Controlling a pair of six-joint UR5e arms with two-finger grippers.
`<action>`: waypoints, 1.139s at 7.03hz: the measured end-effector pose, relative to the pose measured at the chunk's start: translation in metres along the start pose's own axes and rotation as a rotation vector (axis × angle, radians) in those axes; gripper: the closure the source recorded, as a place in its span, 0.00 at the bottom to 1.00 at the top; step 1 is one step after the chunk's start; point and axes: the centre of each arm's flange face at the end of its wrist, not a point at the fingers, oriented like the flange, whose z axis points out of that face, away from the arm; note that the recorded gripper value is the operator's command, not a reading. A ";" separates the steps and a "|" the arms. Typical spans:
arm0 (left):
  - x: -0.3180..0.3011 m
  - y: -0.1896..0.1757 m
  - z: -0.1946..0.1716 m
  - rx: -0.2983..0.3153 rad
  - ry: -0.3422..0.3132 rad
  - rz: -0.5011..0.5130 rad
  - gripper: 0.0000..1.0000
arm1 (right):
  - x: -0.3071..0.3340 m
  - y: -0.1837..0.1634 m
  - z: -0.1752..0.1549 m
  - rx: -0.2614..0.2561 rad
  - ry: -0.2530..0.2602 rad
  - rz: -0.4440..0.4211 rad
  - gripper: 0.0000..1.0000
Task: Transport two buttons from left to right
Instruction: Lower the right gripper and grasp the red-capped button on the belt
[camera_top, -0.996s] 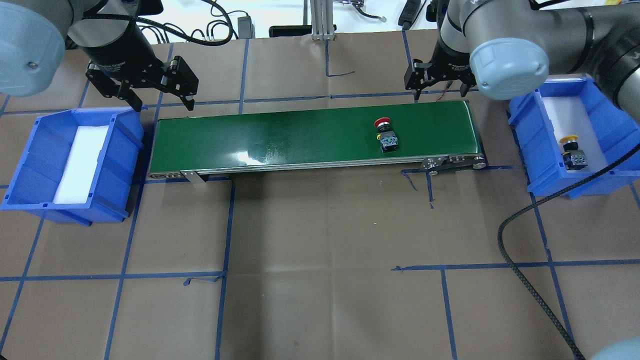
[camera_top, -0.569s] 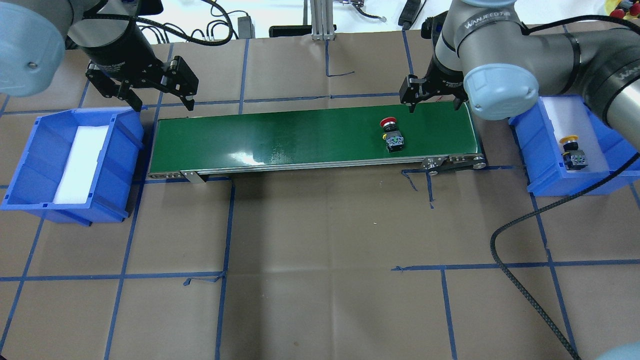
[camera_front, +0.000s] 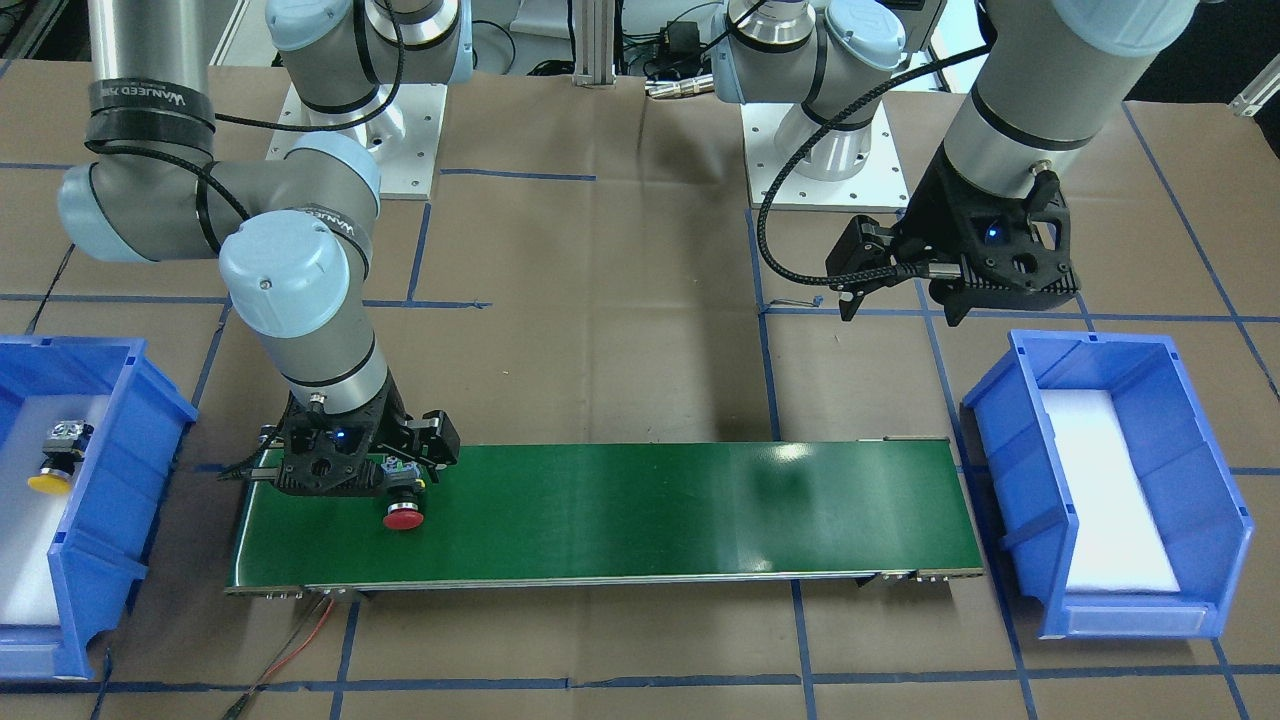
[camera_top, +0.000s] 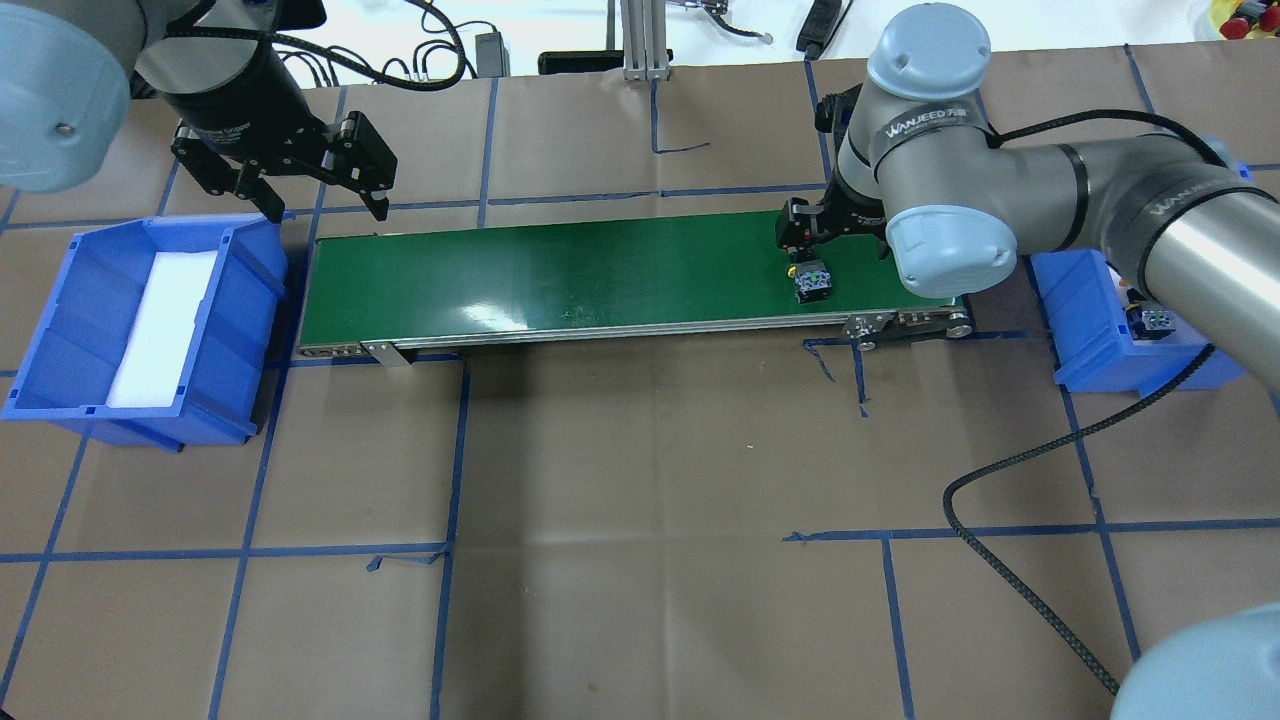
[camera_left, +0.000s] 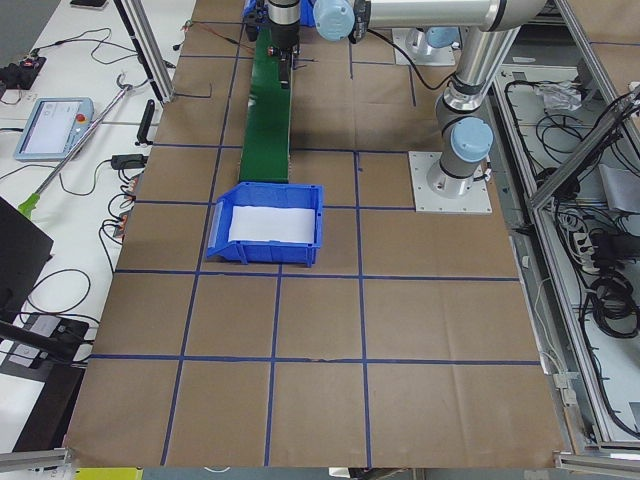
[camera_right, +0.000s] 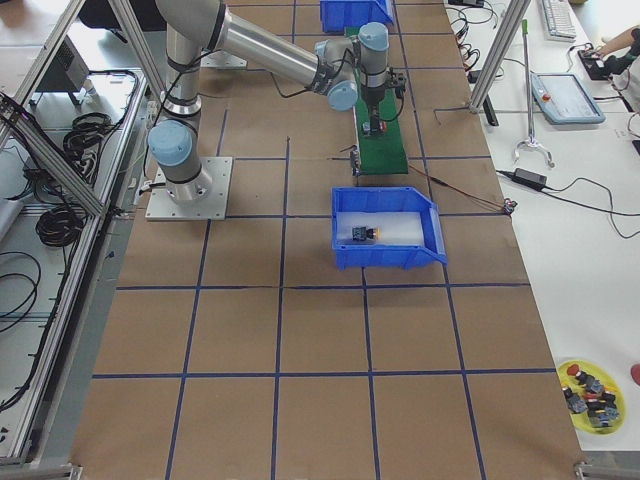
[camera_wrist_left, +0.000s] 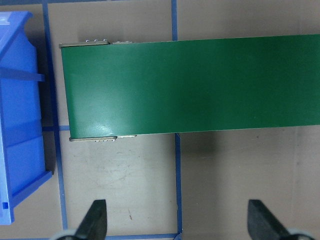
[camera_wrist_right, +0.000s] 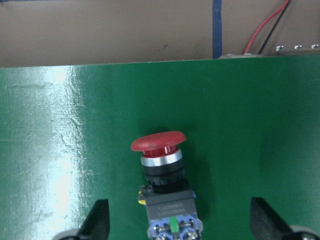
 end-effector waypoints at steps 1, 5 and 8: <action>0.000 0.000 0.000 0.000 0.000 0.000 0.00 | -0.002 -0.001 0.011 -0.009 -0.010 0.006 0.21; 0.000 0.000 0.000 0.000 0.000 0.000 0.00 | 0.006 -0.001 0.028 -0.054 0.003 0.009 0.92; 0.000 0.000 0.000 0.001 0.000 0.000 0.00 | 0.016 -0.004 0.003 -0.030 0.004 0.021 0.95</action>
